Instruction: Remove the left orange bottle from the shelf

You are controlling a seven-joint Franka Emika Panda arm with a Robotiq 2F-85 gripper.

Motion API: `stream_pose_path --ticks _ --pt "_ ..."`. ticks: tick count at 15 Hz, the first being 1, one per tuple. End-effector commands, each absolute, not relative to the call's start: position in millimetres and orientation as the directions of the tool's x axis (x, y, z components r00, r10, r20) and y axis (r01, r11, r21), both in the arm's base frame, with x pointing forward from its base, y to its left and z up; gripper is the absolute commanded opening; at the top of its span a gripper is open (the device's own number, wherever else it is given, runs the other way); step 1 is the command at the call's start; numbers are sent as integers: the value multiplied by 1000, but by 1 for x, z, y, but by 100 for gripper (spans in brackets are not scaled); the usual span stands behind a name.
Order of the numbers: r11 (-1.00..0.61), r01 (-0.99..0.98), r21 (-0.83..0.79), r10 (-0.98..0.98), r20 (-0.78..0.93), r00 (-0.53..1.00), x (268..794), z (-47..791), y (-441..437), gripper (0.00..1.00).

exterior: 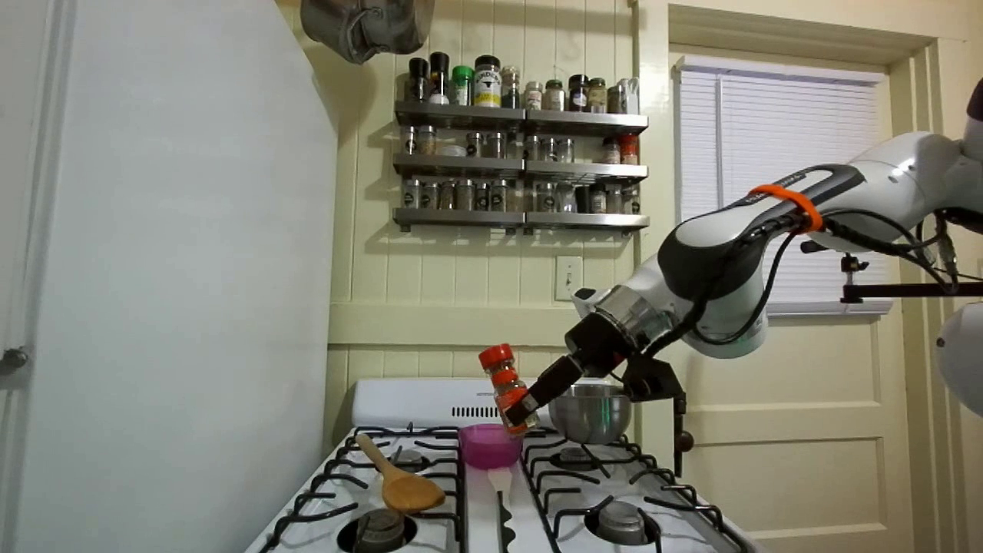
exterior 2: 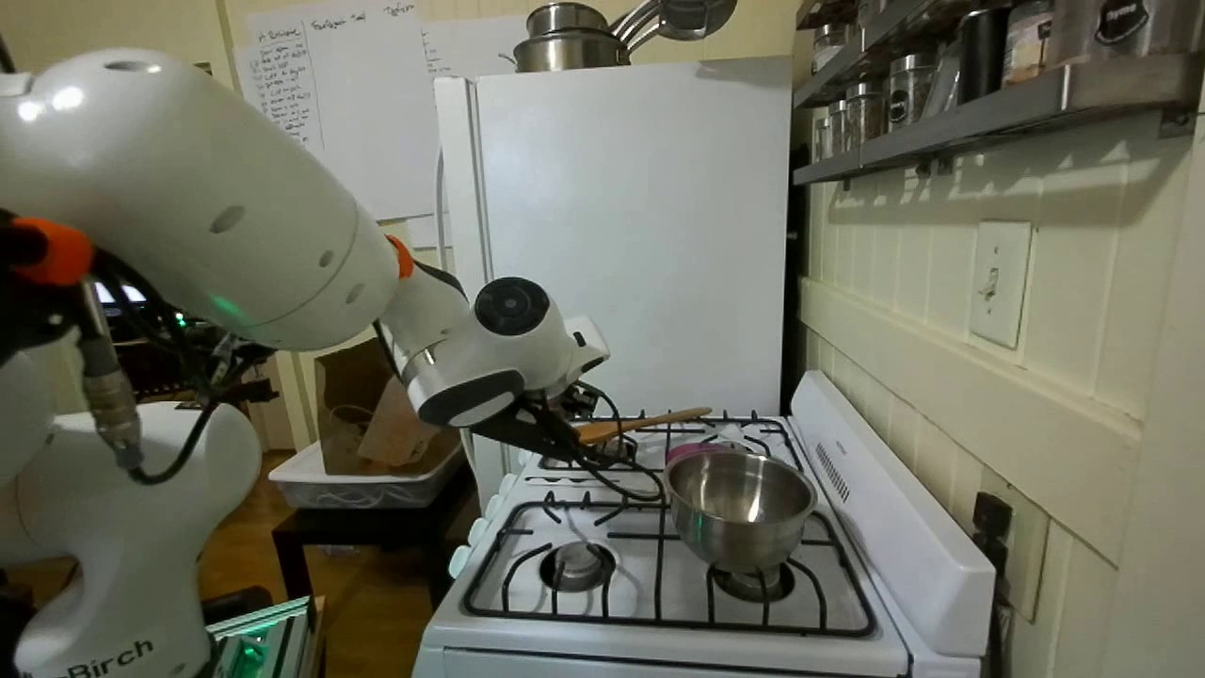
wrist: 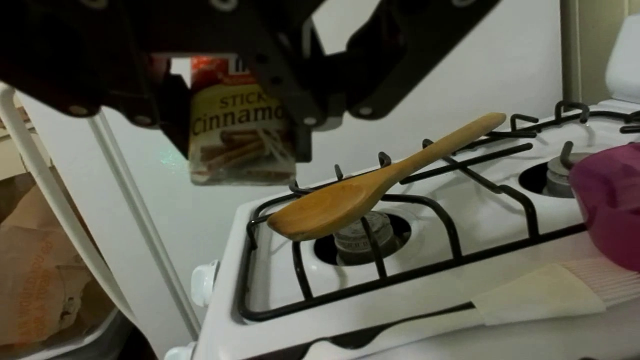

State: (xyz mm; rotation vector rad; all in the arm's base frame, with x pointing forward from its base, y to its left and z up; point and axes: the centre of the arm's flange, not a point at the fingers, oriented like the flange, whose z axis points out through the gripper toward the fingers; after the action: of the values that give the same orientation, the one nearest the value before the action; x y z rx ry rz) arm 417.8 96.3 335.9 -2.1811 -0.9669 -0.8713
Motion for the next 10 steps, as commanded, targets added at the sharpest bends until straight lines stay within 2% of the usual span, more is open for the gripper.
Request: stream_pose_path --ticks 1,10 --pt "-541 826 -159 417 802 427 402 299 96 23" --pt "-517 846 -129 430 816 387 399 241 104 23"
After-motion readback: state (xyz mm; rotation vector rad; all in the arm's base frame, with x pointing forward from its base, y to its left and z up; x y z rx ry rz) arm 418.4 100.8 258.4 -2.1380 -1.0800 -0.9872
